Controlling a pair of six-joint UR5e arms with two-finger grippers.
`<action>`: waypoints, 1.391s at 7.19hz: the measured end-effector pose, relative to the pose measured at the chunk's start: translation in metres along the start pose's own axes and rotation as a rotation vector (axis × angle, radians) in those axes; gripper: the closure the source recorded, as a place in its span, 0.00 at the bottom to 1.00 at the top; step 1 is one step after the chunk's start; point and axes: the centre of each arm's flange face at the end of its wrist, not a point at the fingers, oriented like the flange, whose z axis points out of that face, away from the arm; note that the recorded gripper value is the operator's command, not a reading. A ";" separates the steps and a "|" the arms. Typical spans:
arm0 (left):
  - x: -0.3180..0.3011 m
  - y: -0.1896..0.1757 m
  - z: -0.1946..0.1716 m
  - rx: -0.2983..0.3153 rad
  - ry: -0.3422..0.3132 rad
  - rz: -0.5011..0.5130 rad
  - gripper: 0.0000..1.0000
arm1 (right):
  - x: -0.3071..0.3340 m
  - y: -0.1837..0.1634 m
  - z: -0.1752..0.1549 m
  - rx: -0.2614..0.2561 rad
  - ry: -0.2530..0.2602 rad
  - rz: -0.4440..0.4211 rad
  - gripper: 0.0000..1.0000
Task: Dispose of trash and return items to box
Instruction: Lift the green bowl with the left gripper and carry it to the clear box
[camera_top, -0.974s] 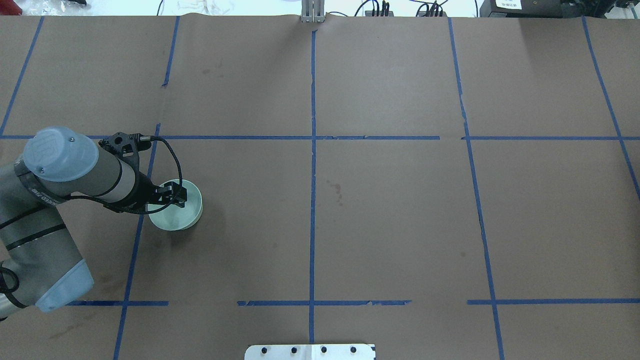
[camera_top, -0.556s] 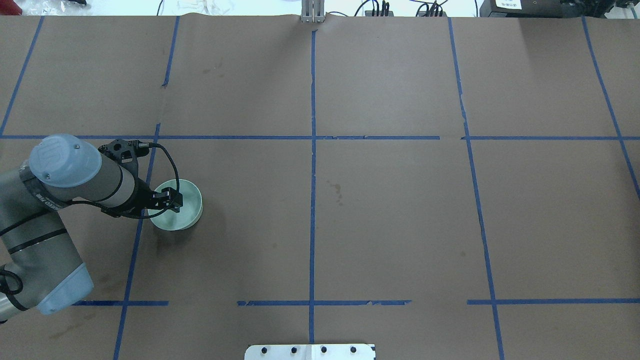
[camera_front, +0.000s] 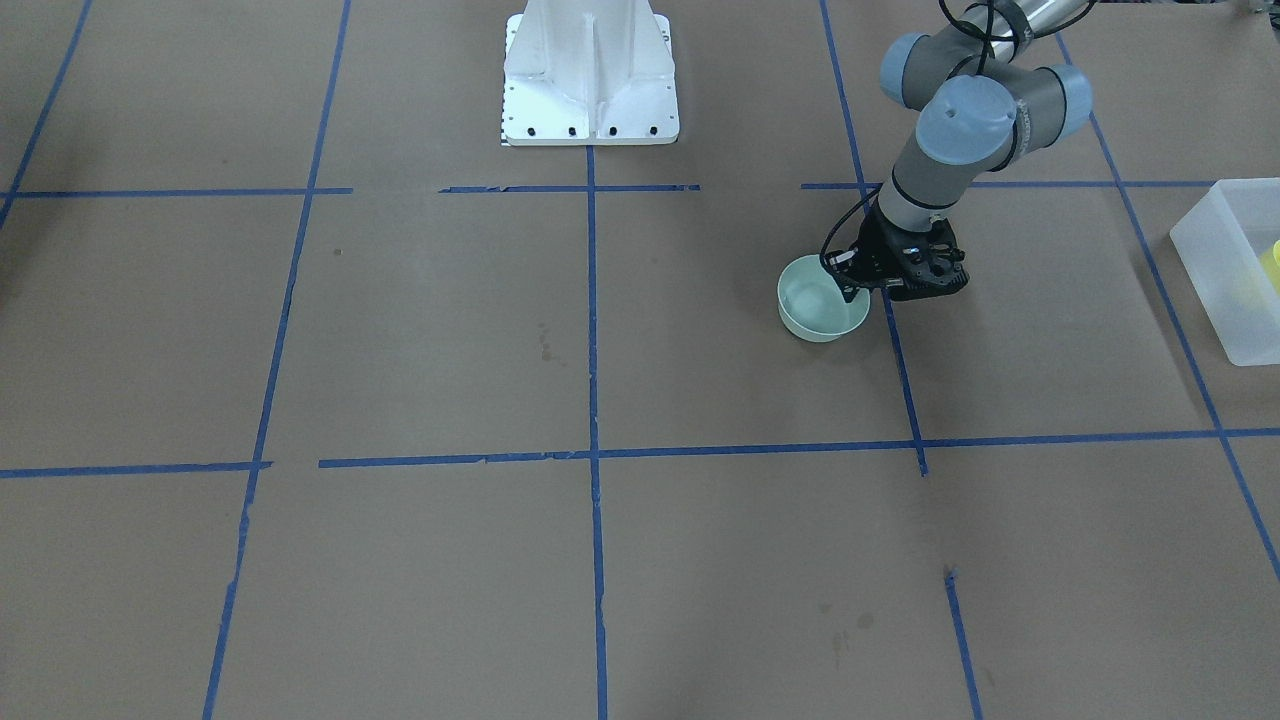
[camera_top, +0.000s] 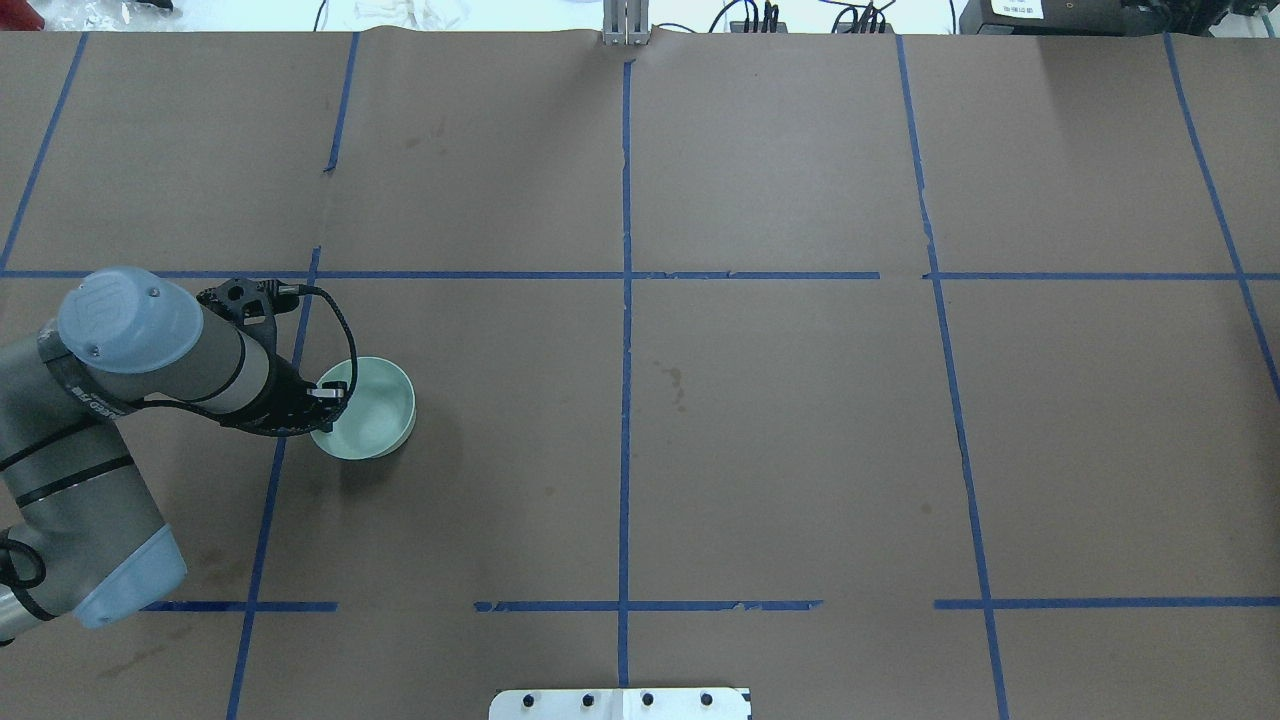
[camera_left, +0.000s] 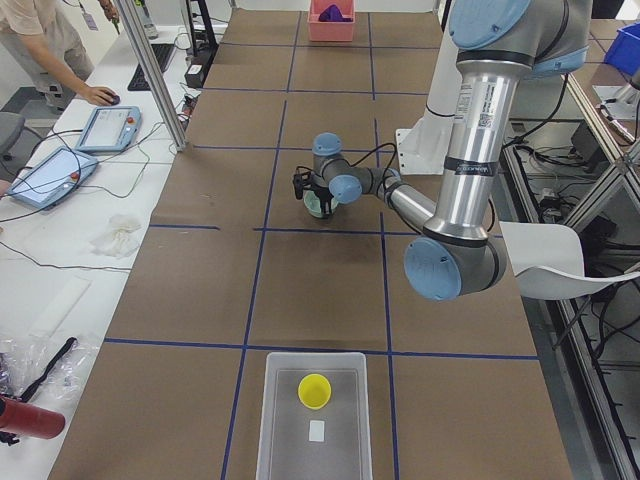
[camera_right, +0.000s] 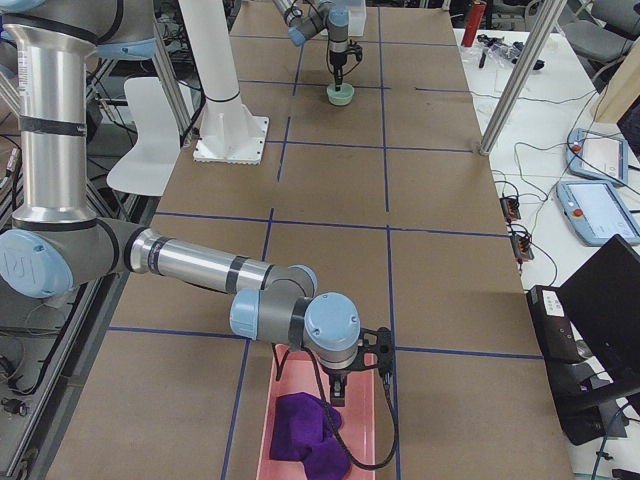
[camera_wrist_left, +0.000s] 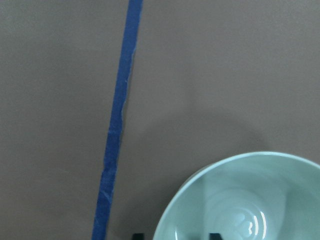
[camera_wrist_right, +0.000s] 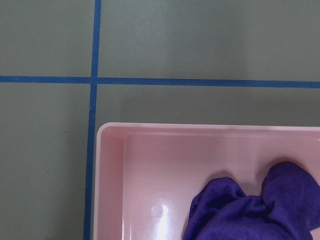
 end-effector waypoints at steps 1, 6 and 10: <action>-0.006 -0.007 -0.019 0.024 0.017 0.019 1.00 | -0.008 -0.003 0.001 0.001 -0.023 -0.006 0.00; -0.273 -0.107 -0.162 0.156 -0.070 0.423 1.00 | -0.145 -0.042 0.009 0.028 -0.116 0.026 0.00; -0.593 -0.134 -0.160 0.067 -0.185 0.542 1.00 | -0.215 -0.046 0.034 0.034 -0.170 0.070 0.00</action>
